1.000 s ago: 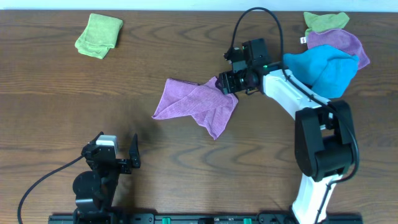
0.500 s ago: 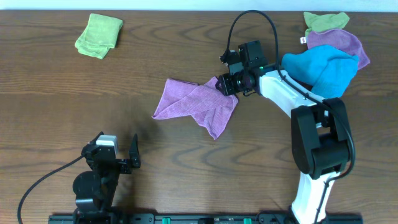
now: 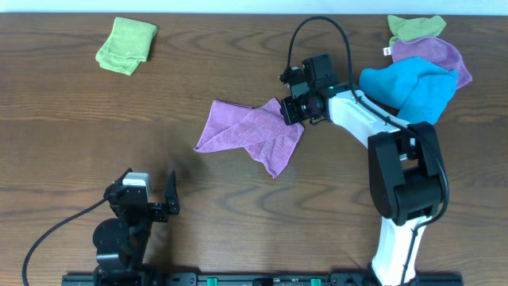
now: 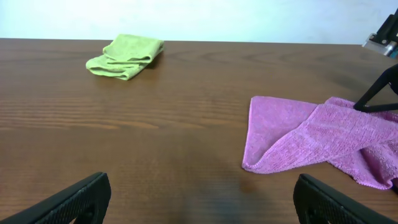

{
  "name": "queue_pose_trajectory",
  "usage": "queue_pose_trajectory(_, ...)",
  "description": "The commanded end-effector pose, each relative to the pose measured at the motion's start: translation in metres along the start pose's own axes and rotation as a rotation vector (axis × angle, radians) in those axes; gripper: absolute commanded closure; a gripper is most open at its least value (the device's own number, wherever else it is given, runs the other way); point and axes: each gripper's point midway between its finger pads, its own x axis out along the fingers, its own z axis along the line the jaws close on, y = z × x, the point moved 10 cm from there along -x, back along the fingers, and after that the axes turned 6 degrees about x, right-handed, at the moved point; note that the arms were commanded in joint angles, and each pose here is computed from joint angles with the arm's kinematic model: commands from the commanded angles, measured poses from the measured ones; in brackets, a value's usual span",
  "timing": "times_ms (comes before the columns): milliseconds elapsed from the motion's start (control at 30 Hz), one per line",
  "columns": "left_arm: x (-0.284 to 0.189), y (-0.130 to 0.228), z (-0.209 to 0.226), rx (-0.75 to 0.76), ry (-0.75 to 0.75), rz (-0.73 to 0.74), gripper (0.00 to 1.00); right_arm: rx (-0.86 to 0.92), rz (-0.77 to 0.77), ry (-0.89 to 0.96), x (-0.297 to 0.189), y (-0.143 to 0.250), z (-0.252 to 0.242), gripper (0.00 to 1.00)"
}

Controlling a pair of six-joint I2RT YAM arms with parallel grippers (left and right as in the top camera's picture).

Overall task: Fold the cloth
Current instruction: 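Drag the pink cloth to the table center with the right gripper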

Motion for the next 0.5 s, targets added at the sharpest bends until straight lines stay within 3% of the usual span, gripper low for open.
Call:
queue_pose_trajectory(0, 0.003, 0.009, 0.001, -0.011, -0.007, 0.024, 0.05, 0.024, -0.014, 0.022, 0.001, -0.006, 0.0, 0.99)
queue_pose_trajectory(167, 0.003, 0.009, 0.001, -0.011, -0.007, 0.024, 0.05, 0.047, -0.176, 0.083, -0.04, -0.061, -0.002, 0.99)
queue_pose_trajectory(467, 0.003, 0.009, 0.001, -0.011, -0.007, 0.024, 0.05, -0.006, -0.469, 0.324, -0.157, -0.15, 0.0, 0.99)
